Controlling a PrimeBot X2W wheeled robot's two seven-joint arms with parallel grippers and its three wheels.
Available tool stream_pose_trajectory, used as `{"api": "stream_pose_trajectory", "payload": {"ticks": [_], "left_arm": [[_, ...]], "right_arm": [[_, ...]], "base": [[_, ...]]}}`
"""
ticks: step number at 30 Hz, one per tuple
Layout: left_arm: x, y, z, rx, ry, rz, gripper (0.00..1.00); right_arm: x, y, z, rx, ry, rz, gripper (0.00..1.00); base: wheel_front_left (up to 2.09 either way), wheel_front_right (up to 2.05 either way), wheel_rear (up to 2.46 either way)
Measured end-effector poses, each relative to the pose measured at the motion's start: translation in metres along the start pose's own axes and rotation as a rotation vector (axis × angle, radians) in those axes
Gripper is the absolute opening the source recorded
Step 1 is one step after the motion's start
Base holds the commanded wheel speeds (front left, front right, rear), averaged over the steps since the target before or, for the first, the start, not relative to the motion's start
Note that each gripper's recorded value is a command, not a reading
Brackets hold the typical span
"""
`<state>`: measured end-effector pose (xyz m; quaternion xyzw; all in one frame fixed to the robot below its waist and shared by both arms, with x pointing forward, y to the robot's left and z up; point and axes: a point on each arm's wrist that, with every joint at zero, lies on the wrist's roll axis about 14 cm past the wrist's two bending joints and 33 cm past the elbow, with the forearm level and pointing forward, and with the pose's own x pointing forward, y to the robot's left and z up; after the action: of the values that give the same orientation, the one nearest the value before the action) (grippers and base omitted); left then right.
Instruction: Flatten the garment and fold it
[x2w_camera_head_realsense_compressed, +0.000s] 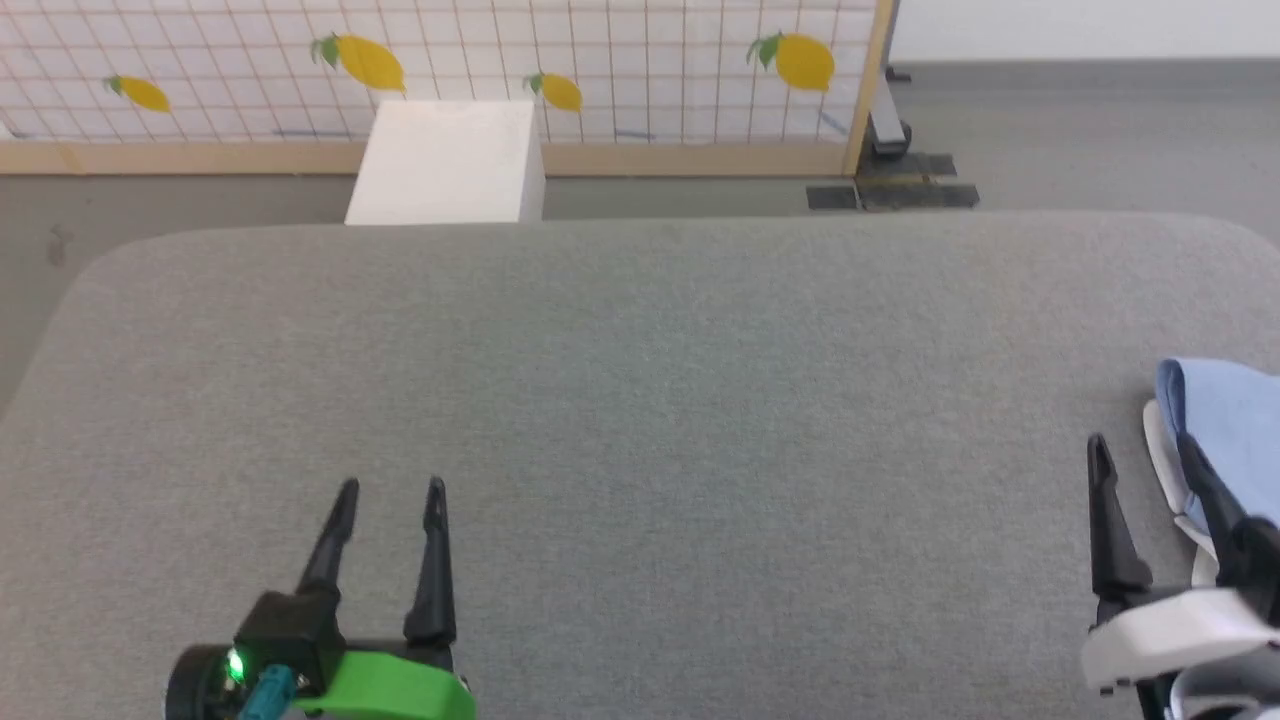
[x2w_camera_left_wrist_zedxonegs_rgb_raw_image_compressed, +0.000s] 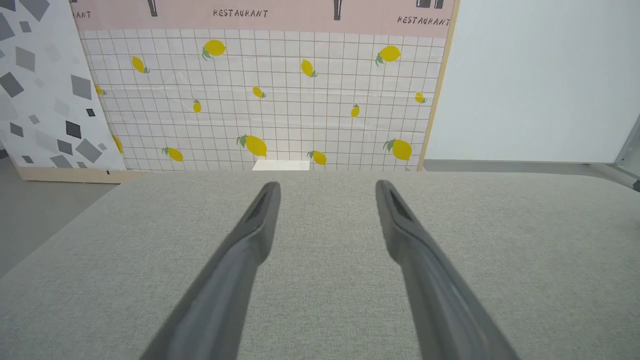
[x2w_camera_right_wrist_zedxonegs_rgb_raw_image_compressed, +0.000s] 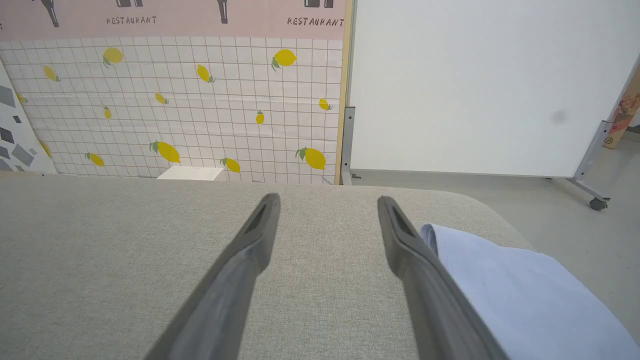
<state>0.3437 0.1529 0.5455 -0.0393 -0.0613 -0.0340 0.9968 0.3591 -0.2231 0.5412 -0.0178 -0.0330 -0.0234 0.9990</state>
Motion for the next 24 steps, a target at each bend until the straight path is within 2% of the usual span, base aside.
{"api": "stream_pose_trajectory", "payload": {"ticks": [11,22,23,24], "left_arm": [[-0.02,0.006,-0.017,-0.029,0.05,0.024,1.0],[-0.017,0.013,-0.024,-0.055,0.063,0.053,1.0],[-0.017,0.013,-0.024,-0.052,0.063,0.055,0.0],[-0.017,0.013,-0.024,-0.052,0.063,0.055,0.0]], "right_arm": [[-0.014,0.014,-0.032,0.049,0.067,0.037,1.0],[-0.015,0.019,-0.041,0.073,0.076,0.045,1.0],[-0.015,0.018,-0.041,0.073,0.077,0.044,0.0],[-0.015,0.018,-0.041,0.073,0.077,0.044,0.0]], "base": [[0.0,0.0,0.0],[0.0,0.0,0.0],[0.0,0.0,0.0],[0.0,0.0,0.0]]}}
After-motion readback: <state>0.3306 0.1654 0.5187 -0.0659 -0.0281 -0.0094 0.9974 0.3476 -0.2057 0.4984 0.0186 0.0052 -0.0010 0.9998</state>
